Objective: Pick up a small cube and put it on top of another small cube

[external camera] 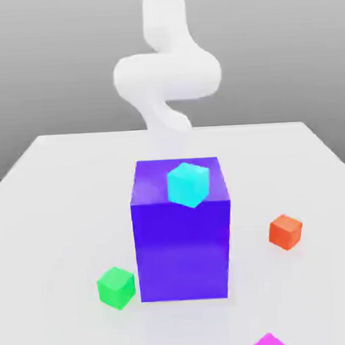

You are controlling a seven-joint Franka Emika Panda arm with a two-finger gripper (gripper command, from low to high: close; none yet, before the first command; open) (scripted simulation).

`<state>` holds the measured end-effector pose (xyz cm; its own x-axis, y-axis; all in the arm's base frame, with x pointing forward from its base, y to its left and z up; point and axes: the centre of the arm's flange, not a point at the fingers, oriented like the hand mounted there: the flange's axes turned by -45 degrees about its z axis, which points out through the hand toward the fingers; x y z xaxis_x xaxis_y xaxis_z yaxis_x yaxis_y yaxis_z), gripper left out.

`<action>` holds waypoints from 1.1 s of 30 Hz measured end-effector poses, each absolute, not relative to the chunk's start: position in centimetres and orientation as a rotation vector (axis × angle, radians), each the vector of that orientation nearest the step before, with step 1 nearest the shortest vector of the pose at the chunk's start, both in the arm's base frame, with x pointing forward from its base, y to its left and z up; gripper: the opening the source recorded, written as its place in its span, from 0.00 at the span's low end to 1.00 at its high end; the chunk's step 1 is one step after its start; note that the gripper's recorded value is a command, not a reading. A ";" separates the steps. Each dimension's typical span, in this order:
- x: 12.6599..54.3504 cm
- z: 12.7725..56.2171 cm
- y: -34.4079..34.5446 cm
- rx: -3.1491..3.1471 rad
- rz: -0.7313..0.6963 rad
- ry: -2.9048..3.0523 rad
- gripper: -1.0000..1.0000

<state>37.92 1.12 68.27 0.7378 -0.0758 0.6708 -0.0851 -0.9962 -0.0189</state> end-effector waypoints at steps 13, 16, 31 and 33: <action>50.9 49.3 5.4 2.921 0.661 -0.667 0.50; 52.5 44.3 6.3 2.911 0.564 -0.778 0.50; 53.3 21.2 12.4 2.820 0.059 -1.357 0.50; 53.1 18.5 13.0 2.807 0.015 -1.409 0.50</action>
<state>53.10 13.02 18.51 0.5974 -0.8019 0.0091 -0.8019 -0.5974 -0.0034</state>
